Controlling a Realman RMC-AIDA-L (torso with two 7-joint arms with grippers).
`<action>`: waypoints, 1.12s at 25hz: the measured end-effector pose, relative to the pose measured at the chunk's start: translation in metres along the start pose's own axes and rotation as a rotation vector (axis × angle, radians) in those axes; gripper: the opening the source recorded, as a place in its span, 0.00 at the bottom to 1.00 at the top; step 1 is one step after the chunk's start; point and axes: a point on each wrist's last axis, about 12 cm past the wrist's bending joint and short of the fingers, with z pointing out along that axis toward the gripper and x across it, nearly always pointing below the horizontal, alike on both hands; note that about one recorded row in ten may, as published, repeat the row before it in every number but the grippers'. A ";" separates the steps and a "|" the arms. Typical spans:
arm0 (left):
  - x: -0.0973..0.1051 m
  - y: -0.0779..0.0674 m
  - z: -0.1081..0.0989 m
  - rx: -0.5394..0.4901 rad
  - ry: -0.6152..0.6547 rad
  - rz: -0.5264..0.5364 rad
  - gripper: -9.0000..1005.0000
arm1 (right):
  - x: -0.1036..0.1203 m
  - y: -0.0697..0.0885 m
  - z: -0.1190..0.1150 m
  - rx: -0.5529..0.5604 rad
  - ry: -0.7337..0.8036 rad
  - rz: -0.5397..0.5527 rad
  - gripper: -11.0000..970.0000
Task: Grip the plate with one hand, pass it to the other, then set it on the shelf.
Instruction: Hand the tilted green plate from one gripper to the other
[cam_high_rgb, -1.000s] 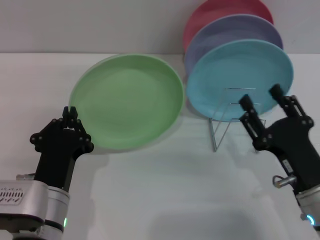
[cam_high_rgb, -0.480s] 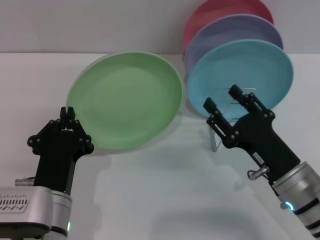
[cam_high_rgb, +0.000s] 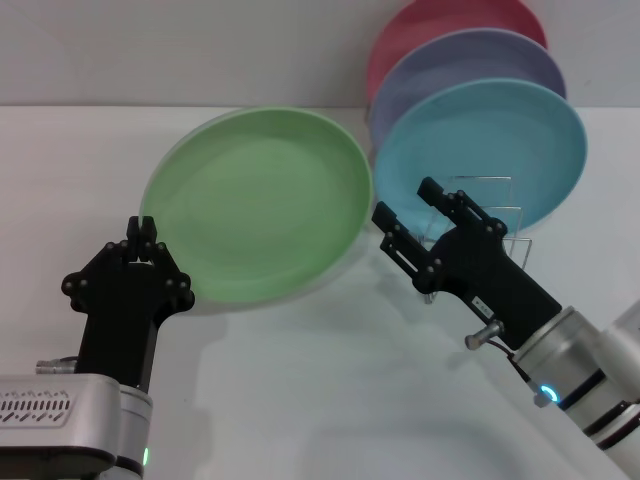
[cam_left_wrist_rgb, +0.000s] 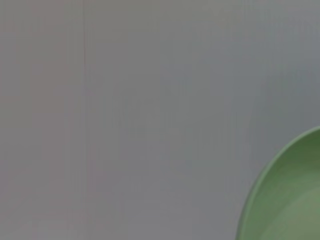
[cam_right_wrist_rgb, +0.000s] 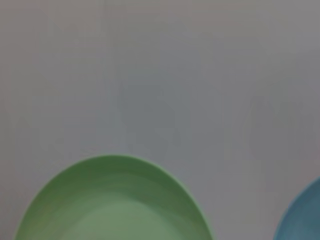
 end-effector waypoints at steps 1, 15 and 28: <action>0.000 0.000 0.000 -0.002 0.000 0.001 0.04 | 0.001 0.001 0.003 -0.003 0.008 0.000 0.68; -0.002 -0.001 0.002 -0.003 0.000 0.037 0.04 | 0.000 -0.001 0.021 -0.028 0.046 -0.037 0.68; -0.003 -0.003 0.004 0.006 -0.003 0.040 0.04 | 0.001 -0.006 0.029 -0.043 0.083 -0.080 0.66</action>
